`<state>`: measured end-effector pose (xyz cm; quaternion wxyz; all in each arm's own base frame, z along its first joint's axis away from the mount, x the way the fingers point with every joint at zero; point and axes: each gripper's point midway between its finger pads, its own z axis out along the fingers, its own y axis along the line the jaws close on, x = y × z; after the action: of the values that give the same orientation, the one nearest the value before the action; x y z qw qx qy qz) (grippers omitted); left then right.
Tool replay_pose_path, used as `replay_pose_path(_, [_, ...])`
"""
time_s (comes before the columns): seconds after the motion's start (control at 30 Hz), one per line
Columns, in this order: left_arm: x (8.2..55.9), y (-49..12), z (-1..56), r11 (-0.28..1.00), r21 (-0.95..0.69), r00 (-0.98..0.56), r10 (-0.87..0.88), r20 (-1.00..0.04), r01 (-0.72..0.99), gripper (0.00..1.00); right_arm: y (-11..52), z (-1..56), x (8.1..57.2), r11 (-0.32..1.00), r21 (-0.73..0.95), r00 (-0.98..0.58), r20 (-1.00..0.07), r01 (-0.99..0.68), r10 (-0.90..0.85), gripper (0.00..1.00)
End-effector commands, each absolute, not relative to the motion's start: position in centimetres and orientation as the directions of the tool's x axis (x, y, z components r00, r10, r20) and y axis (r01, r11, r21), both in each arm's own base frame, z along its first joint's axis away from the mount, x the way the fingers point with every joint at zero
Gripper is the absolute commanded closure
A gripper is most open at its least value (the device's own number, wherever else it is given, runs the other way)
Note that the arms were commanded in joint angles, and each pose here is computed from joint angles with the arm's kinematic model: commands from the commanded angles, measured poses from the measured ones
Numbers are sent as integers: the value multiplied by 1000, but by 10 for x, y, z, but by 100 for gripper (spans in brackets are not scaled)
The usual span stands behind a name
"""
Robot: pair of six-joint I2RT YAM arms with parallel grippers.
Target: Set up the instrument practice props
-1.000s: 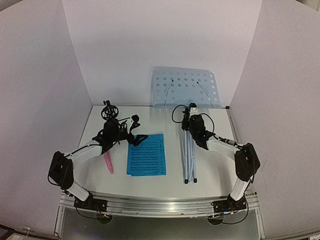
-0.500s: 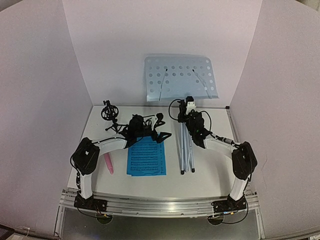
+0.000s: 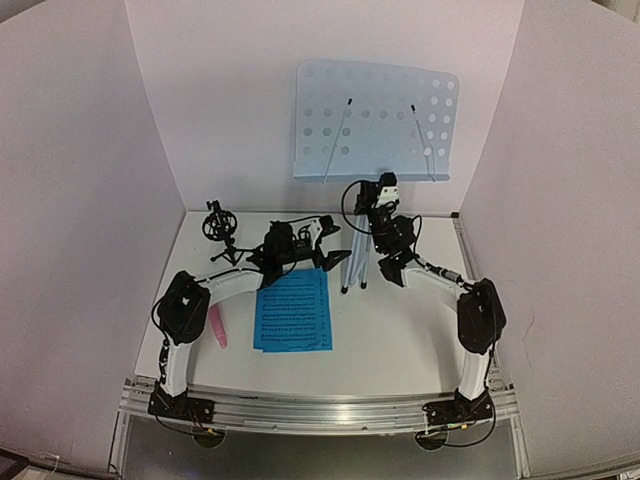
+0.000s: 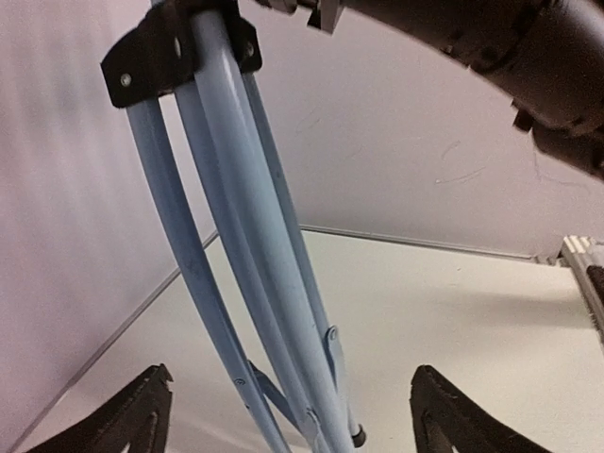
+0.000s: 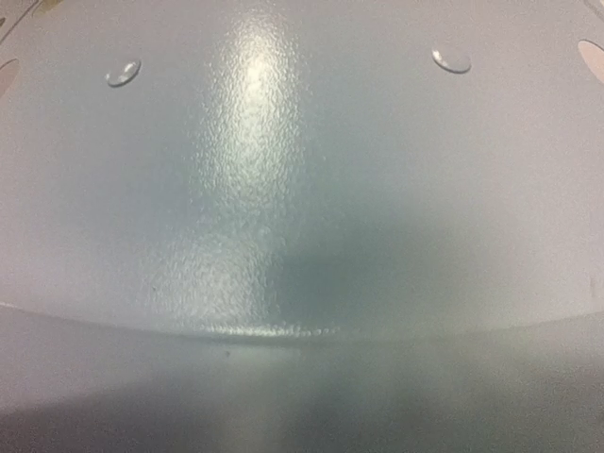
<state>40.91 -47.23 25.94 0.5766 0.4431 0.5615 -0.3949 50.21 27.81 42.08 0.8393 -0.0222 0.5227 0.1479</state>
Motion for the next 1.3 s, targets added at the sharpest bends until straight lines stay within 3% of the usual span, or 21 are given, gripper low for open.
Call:
replay_pose_path(0.0, [435,-478,273,390,199,202,35,-979,899,18,247,540,435,938,156,705,-625,-309,336,100])
replay_pose_path(0.3, [423,-505,275,321,177,193,-18,-981,930,36,247,539,434,955,121,723,-629,-272,285,100])
replay_pose_path(0.53, [409,-523,273,280,187,202,-26,-979,942,41,243,530,437,953,152,720,-626,-263,299,100])
replay_pose_path(0.6, [407,-525,270,278,192,205,-18,-979,941,49,243,529,436,953,147,724,-623,-264,297,100])
replay_pose_path(0.8, [419,-524,263,342,174,185,2,-983,923,92,240,524,429,959,126,718,-640,-254,274,100])
replay_pose_path(0.87, [423,-524,263,358,171,181,8,-984,918,100,237,523,425,968,98,723,-649,-230,238,100])
replay_pose_path(1.07, [437,-524,267,379,219,224,30,-974,899,100,217,514,416,988,45,715,-685,-147,137,100])
replay_pose_path(1.27, [442,-535,259,300,228,220,61,-974,926,100,203,499,434,996,-87,677,-734,-14,-55,100])
